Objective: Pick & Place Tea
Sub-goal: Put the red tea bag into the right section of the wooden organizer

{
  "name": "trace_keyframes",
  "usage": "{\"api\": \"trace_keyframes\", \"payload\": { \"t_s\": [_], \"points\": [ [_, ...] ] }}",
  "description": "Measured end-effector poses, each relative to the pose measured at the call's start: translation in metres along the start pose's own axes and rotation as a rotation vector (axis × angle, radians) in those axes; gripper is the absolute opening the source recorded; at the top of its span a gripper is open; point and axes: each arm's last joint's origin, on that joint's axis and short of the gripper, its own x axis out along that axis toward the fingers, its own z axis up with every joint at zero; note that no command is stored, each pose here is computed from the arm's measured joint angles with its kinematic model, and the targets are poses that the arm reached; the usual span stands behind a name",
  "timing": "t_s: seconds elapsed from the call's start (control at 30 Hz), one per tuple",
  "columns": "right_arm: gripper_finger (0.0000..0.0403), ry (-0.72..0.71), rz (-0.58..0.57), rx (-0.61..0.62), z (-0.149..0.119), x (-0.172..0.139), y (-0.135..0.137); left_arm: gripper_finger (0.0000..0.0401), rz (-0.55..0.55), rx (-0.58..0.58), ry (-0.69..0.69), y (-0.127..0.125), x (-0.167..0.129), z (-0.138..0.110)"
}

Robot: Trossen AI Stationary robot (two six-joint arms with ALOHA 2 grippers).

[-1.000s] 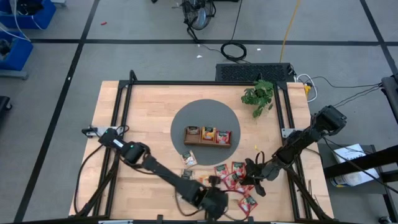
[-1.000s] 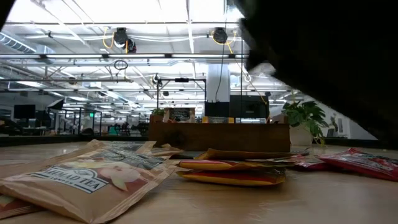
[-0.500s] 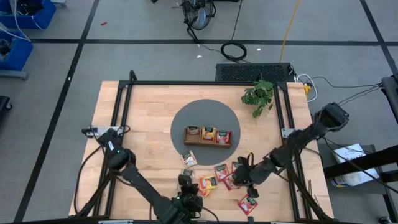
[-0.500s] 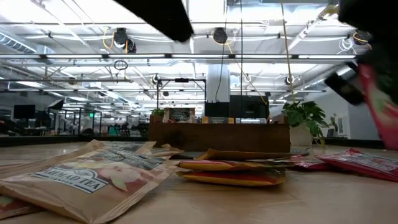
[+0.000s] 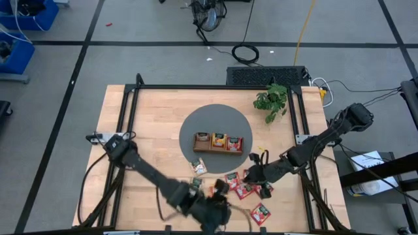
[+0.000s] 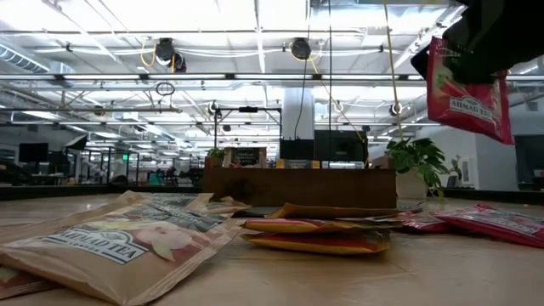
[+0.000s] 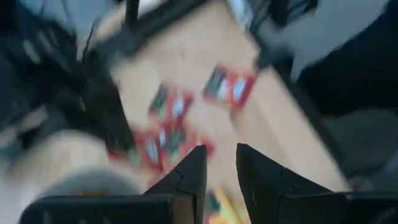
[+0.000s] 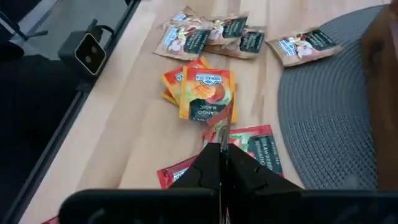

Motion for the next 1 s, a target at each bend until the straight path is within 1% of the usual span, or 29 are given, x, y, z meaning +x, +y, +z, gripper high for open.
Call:
{"api": "trace_keyframes", "payload": {
  "t_s": [0.07,0.13,0.23,0.3,0.4,0.47,0.5,0.57,0.6,0.7,0.77,0.83,0.9,0.93,1.0],
  "points": [
    [0.0000,0.020,0.003,-0.032,-0.005,0.000,0.001,0.0092,0.005,-0.007,-0.043,0.020,-0.015,0.007],
    [0.0000,0.030,0.011,-0.054,-0.011,0.001,0.003,0.0092,0.044,-0.032,-0.075,0.040,-0.035,0.013],
    [0.0000,0.049,0.015,-0.074,-0.019,0.002,0.004,0.0092,0.096,-0.061,-0.084,0.064,-0.069,0.017],
    [0.0000,0.061,0.017,-0.084,-0.024,0.002,0.004,0.0092,0.115,-0.092,-0.087,0.078,-0.086,0.016],
    [0.0000,0.076,0.023,-0.097,-0.030,0.002,0.006,0.0092,0.127,-0.119,-0.084,0.090,-0.104,0.006],
    [0.0000,0.073,0.033,-0.103,-0.034,0.002,0.007,0.0092,0.138,-0.144,-0.109,0.096,-0.113,-0.006],
    [0.0000,0.064,0.039,-0.104,-0.035,0.002,0.008,0.0092,0.141,-0.160,-0.124,0.098,-0.115,-0.016],
    [0.0000,0.042,0.053,-0.103,-0.038,0.003,0.009,0.0092,0.143,-0.204,-0.210,0.100,-0.116,-0.036],
    [0.0000,0.038,0.056,-0.103,-0.039,0.003,0.009,0.0092,0.152,-0.227,-0.252,0.098,-0.115,-0.051],
    [0.0000,0.020,0.066,-0.098,-0.041,0.003,0.010,0.0092,0.165,-0.257,-0.389,0.080,-0.102,-0.105],
    [0.0000,0.014,0.048,-0.096,-0.041,0.003,0.009,0.0092,0.155,-0.281,-0.484,0.064,-0.093,-0.149],
    [0.0000,0.004,0.026,-0.101,-0.040,0.003,0.007,0.0092,0.155,-0.330,-0.632,0.053,-0.089,-0.183],
    [0.0000,-0.013,0.003,-0.104,-0.035,0.003,0.002,0.0092,0.163,-0.403,-0.735,0.046,-0.090,-0.217],
    [0.0000,-0.026,-0.005,-0.098,-0.032,0.002,0.000,0.0092,0.162,-0.451,-0.756,0.043,-0.090,-0.230],
    [0.0000,-0.052,-0.029,-0.077,-0.023,0.000,-0.008,0.0092,0.157,-0.530,-0.736,0.039,-0.086,-0.250]
  ]
}}
